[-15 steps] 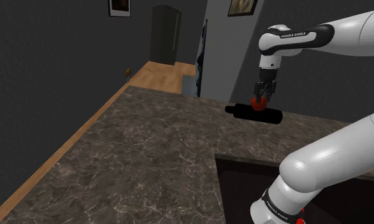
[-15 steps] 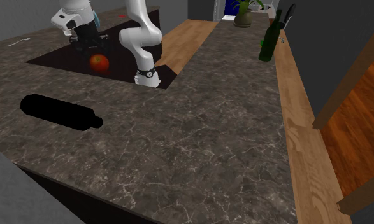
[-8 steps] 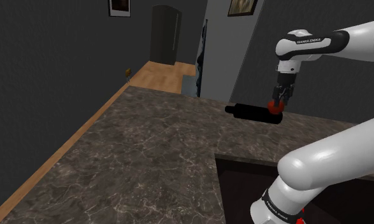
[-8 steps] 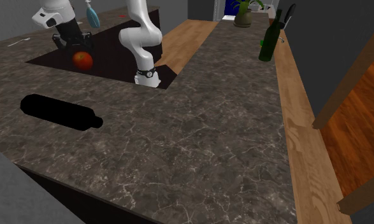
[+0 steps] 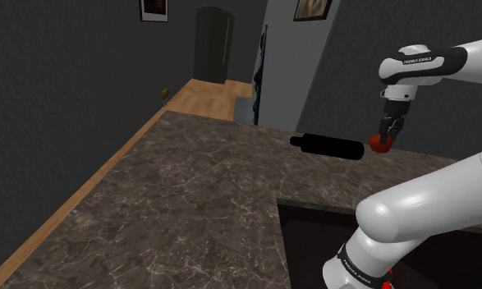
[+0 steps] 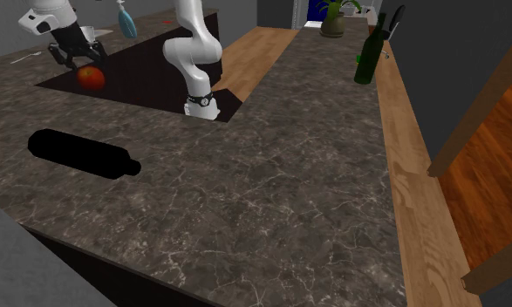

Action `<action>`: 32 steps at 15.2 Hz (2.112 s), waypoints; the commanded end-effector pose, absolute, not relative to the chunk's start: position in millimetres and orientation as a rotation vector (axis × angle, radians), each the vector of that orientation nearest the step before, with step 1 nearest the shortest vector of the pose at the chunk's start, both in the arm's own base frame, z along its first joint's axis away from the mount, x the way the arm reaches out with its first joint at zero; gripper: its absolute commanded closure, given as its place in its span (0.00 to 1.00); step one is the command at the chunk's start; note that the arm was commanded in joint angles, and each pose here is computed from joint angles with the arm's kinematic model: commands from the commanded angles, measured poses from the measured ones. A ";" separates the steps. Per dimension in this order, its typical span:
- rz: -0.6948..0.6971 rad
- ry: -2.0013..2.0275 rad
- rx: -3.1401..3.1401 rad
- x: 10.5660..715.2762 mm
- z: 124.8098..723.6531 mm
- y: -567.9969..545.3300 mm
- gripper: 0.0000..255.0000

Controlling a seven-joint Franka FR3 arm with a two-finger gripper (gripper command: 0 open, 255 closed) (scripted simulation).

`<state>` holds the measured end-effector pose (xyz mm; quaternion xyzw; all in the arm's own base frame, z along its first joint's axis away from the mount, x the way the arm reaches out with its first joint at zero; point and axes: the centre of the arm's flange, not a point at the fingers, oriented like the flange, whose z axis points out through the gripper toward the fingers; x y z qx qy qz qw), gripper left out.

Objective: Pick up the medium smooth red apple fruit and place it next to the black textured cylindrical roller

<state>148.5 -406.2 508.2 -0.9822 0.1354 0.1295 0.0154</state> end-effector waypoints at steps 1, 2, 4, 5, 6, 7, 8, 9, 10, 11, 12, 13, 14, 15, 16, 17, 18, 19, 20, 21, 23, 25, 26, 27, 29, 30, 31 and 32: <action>0.404 0.419 -3.056 130.9 509.1 -423.4 1.00; 0.404 0.419 -3.056 130.9 503.8 -423.4 1.00; 0.404 0.419 -3.056 130.9 493.2 -423.4 1.00; 0.404 0.419 -3.056 130.9 488.0 -423.4 1.00; 0.404 0.419 -3.056 130.9 482.7 -423.4 1.00; 0.404 0.419 -3.056 130.9 477.4 -423.4 1.00; 0.404 0.419 -3.056 130.9 472.1 -423.4 1.00; 0.404 0.419 -3.056 130.9 466.8 -423.4 1.00; 0.404 0.419 -3.056 130.9 461.6 -423.4 1.00; 0.404 0.419 -3.056 130.9 456.3 -423.4 1.00; 0.404 0.419 -3.056 130.9 451.0 -423.4 1.00; 0.404 0.419 -3.056 130.9 445.7 -423.4 1.00; 0.404 0.419 -3.056 130.9 440.4 -423.4 1.00; 0.404 0.419 -3.056 130.9 435.2 -423.4 1.00; 0.404 0.419 -3.056 130.9 429.9 -423.4 1.00; 0.404 0.419 -3.056 130.9 424.6 -423.4 1.00; 0.404 0.419 -3.056 130.9 419.3 -423.4 1.00; 0.404 0.419 -3.056 130.9 414.1 -423.4 1.00; 0.404 0.419 -3.056 130.9 408.8 -423.4 1.00; 0.404 0.419 -3.056 130.9 403.5 -423.4 1.00; 0.404 0.419 -3.056 130.9 392.9 -423.4 1.00; 0.404 0.419 -3.056 130.9 382.4 -423.4 1.00; 0.404 0.419 -3.056 130.9 377.1 -423.4 1.00; 0.404 0.419 -3.056 130.9 371.8 -423.4 1.00; 0.404 0.419 -3.056 130.9 361.3 -423.4 1.00; 0.404 0.419 -3.056 130.9 356.0 -423.4 1.00; 0.404 0.419 -3.056 130.9 349.5 -423.4 1.00; 0.404 0.419 -3.056 130.8 349.6 -423.3 1.00</action>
